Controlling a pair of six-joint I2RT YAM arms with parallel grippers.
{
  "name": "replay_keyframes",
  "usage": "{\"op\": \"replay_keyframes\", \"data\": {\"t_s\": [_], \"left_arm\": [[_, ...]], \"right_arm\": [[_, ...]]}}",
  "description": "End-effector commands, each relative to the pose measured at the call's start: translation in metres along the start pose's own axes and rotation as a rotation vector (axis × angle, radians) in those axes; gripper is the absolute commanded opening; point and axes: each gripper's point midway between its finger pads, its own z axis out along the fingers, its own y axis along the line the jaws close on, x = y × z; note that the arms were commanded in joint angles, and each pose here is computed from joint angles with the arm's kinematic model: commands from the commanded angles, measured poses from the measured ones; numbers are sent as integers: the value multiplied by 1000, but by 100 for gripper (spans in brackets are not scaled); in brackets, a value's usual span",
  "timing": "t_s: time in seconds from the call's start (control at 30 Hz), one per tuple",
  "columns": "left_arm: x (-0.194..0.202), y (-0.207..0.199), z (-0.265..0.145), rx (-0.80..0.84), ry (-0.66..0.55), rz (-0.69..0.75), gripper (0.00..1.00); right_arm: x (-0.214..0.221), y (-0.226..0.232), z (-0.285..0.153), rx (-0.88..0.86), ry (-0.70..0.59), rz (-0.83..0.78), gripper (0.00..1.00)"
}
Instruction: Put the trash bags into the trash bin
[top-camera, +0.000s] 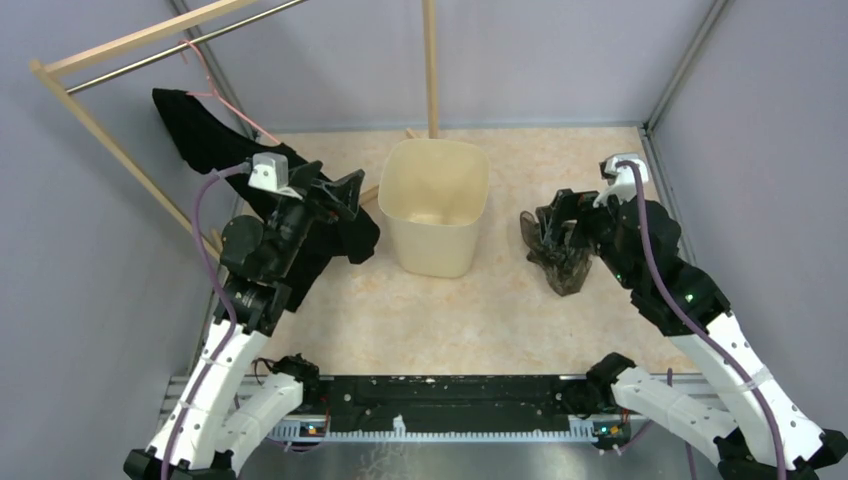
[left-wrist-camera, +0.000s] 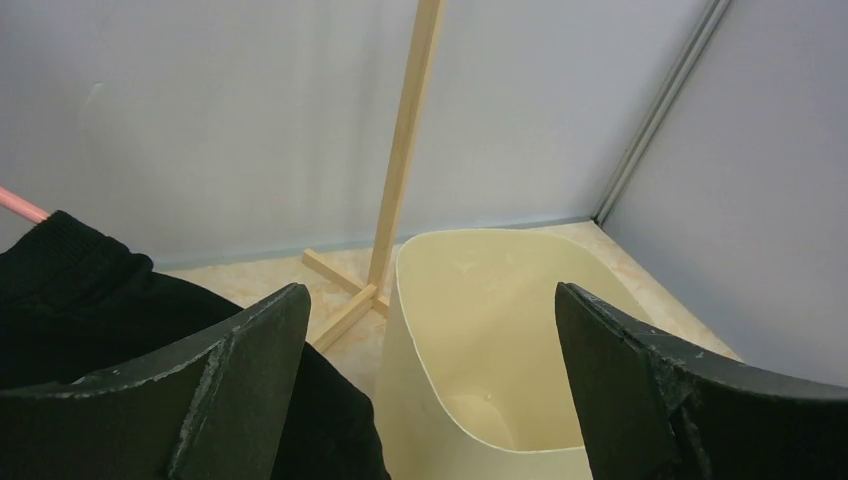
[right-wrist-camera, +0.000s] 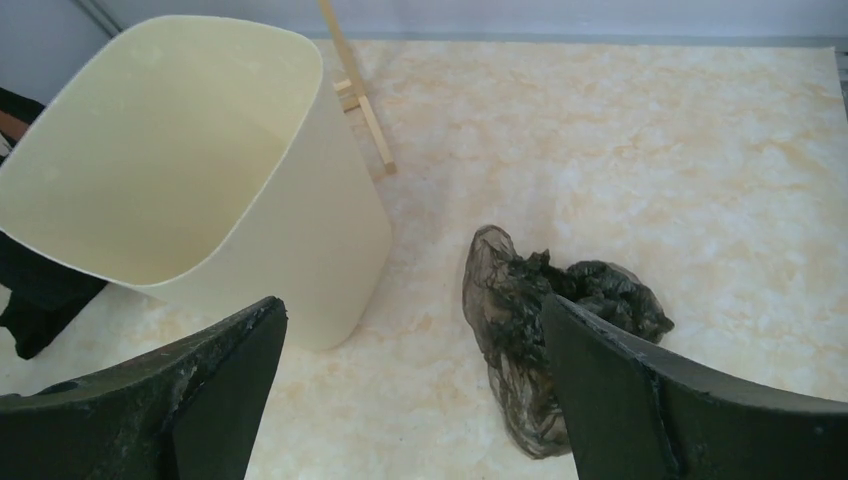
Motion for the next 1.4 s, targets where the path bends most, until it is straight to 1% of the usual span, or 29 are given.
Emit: {"op": "replay_keyframes", "data": {"t_s": [0.0, 0.1, 0.2, 0.23, 0.3, 0.37, 0.43, 0.53, 0.6, 0.67, 0.73, 0.8, 0.9, 0.97, 1.0, 1.07, 1.13, 1.2, 1.3, 1.37], "left_arm": [[-17, -7, 2, 3, -45, 35, 98], [-6, -6, 5, -22, 6, 39, 98], [0, 7, 3, -108, 51, 32, 98], [10, 14, -1, -151, 92, 21, 98], [20, 21, -11, -187, 132, 14, 98], [29, 25, -22, -203, 150, 15, 98], [34, 28, -33, -226, 165, 0, 98], [43, 40, -51, -324, 208, -66, 98], [60, 49, -64, -399, 290, -95, 98], [82, 45, -71, -380, 390, -105, 98], [99, 37, -77, -339, 471, -116, 98], [112, 34, -86, -333, 541, -127, 98], [117, 30, -96, -326, 588, -147, 98], [118, 23, -100, -299, 608, -171, 98], [121, 16, -102, -265, 624, -189, 98], [129, -7, -106, -150, 671, -246, 98], [141, -23, -111, -73, 716, -312, 98], [154, -34, -116, -20, 749, -376, 98], [169, -45, -119, 41, 783, -435, 98], [172, -54, -119, 89, 791, -471, 98]], "right_arm": [[11, -18, 2, 97, 23, 13, 99], [23, -27, 4, 151, 58, 1, 99], [34, -38, 3, 199, 66, -6, 99], [36, -40, 2, 204, 62, -3, 99], [40, -40, 2, 199, 52, 2, 99], [41, -39, 3, 185, 41, 5, 99], [40, -42, 2, 207, 36, 6, 99], [40, -50, 1, 256, 55, 3, 99], [47, -54, 2, 287, 85, 1, 99], [61, -62, 6, 342, 115, 12, 99], [79, -68, 16, 369, 157, 17, 99], [96, -75, 30, 370, 190, 58, 99], [126, -87, 56, 283, 281, 205, 99], [137, -107, 66, 299, 305, 295, 99], [143, -106, 71, 282, 323, 305, 99], [151, -92, 82, 185, 351, 315, 99], [160, -77, 89, 99, 380, 328, 97], [168, -72, 93, 105, 405, 281, 97], [174, -75, 97, 229, 435, 126, 96], [182, -74, 100, 285, 469, 57, 93]]}}
